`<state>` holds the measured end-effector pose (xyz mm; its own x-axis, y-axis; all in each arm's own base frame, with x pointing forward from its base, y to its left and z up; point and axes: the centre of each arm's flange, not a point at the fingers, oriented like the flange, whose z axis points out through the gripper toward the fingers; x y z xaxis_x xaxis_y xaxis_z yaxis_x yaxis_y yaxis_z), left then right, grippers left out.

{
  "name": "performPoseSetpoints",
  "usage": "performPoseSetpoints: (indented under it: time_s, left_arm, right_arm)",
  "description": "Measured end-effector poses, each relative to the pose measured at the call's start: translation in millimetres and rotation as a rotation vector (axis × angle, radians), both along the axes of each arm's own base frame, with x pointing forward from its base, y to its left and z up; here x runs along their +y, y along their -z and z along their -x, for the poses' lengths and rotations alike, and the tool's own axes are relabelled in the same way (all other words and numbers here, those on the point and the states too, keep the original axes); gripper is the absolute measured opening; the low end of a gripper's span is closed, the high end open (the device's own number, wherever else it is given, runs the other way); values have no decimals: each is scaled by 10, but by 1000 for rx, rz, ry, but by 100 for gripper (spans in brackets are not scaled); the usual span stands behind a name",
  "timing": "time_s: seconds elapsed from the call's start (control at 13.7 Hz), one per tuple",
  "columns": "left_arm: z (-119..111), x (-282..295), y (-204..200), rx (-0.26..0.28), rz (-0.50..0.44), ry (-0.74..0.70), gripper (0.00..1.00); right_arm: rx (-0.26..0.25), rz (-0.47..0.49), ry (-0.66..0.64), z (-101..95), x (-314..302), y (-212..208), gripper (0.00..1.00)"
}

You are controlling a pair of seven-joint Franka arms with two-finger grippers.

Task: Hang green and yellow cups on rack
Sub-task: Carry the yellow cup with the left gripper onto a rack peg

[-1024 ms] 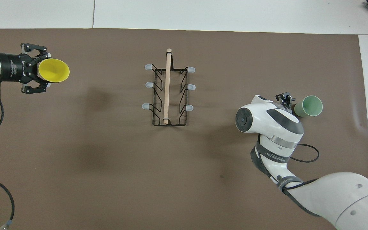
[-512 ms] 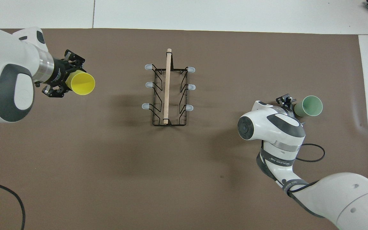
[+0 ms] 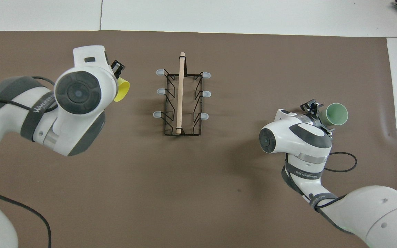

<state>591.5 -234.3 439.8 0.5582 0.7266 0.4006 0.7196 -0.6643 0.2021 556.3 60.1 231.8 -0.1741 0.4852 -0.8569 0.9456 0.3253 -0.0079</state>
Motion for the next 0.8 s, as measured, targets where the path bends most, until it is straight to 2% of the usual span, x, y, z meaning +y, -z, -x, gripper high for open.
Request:
performPoseSetpoints:
  time_s: [0.29, 0.51, 0.8]
  left_arm:
    - [455, -474, 113, -34, -77, 116, 69]
    - [797, -753, 162, -85, -114, 131, 69]
    - [1004, -972, 133, -123, -139, 146, 69]
  right_arm:
    - [-30, 10, 14, -19, -136, -1, 100]
    - [-29, 18, 3, -13, -241, 25, 100]
    - [-23, 16, -6, 13, -306, 67, 100]
